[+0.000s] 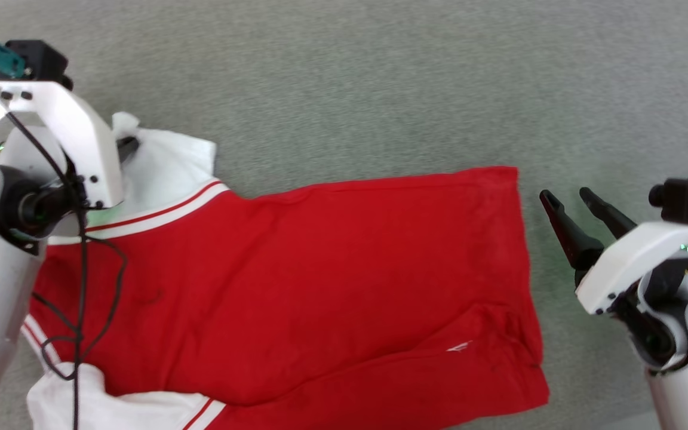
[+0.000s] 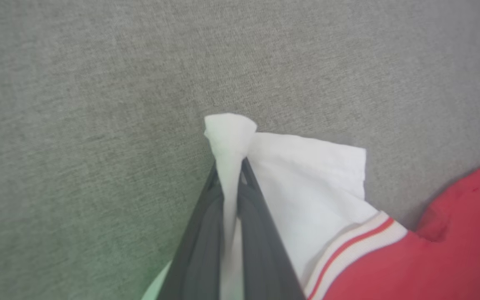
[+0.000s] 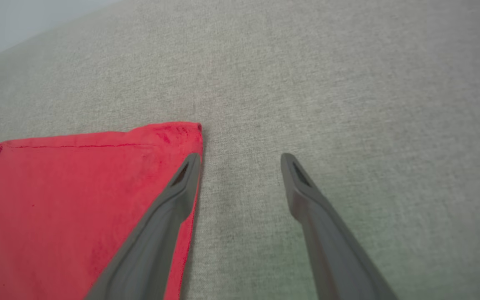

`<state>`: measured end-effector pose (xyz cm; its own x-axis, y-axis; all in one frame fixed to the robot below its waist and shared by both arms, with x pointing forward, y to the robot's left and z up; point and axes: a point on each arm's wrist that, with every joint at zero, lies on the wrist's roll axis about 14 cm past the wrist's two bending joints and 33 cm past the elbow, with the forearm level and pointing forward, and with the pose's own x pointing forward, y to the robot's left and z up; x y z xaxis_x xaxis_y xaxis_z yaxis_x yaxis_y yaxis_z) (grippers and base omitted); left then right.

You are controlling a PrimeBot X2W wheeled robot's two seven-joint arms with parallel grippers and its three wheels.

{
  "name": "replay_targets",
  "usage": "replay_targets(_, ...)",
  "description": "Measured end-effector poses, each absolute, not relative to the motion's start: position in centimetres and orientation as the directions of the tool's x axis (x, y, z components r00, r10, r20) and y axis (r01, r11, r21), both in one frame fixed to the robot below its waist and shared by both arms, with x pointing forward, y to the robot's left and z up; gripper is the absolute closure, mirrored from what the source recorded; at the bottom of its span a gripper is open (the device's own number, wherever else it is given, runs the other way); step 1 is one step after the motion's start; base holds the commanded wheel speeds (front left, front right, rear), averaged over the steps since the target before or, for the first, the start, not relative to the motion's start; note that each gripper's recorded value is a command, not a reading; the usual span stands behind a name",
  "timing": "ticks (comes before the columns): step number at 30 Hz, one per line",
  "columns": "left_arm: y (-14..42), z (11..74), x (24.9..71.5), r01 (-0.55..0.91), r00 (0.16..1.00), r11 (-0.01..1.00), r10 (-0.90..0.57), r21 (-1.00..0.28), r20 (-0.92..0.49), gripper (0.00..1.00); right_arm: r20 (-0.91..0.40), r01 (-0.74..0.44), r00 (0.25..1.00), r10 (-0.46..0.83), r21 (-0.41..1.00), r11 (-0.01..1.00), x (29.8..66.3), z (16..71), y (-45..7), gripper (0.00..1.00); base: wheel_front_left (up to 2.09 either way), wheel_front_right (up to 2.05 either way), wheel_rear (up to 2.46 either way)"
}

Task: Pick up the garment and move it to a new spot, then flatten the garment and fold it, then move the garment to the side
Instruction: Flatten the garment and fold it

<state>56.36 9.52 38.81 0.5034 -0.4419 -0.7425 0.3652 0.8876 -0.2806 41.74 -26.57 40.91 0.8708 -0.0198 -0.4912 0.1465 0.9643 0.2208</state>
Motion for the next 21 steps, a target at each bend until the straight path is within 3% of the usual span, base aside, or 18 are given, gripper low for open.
replay_targets(8, 9.7, 41.2, 56.4, 0.422, 0.581, 0.872, -0.469, -0.246, -0.665, 1.00, -0.642, -0.018, 0.752, 0.152, 0.210, 0.978, 44.5, 38.9, -23.1, 0.00, 0.00, 0.00, 0.00)
replay_targets(15, 10.3, 41.9, 56.1, 0.436, 0.615, 0.871, -0.472, -0.227, -0.632, 1.00, -0.783, -0.103, 0.587, 0.206, 0.180, 0.978, 44.5, 36.1, -21.7, 0.00, 0.00, 0.00, 0.00)
replay_targets(16, 10.4, 42.0, 56.1, 0.434, 0.618, 0.872, -0.471, -0.226, -0.630, 1.00, -0.797, -0.107, 0.567, 0.208, 0.179, 0.978, 44.4, 35.9, -21.7, 0.16, 0.00, 0.00, 0.00)
replay_targets(17, 10.5, 42.0, 56.0, 0.434, 0.620, 0.872, -0.470, -0.225, -0.628, 1.00, -0.805, -0.111, 0.555, 0.209, 0.177, 0.978, 44.4, 35.8, -21.6, 0.65, 0.00, 0.00, 0.00)
replay_targets(18, 10.5, 42.1, 55.9, 0.434, 0.623, 0.872, -0.471, -0.225, -0.624, 1.00, -0.810, -0.114, 0.547, 0.213, 0.180, 0.977, 44.3, 35.9, -21.5, 1.00, 0.00, 0.00, 0.00)
replay_targets(21, 10.9, 42.6, 55.7, 0.432, 0.643, 0.875, -0.469, -0.218, -0.606, 1.00, -0.796, -0.122, 0.564, 0.219, 0.182, 0.976, 44.6, 36.5, -21.3, 1.00, 0.00, 0.00, 0.00)
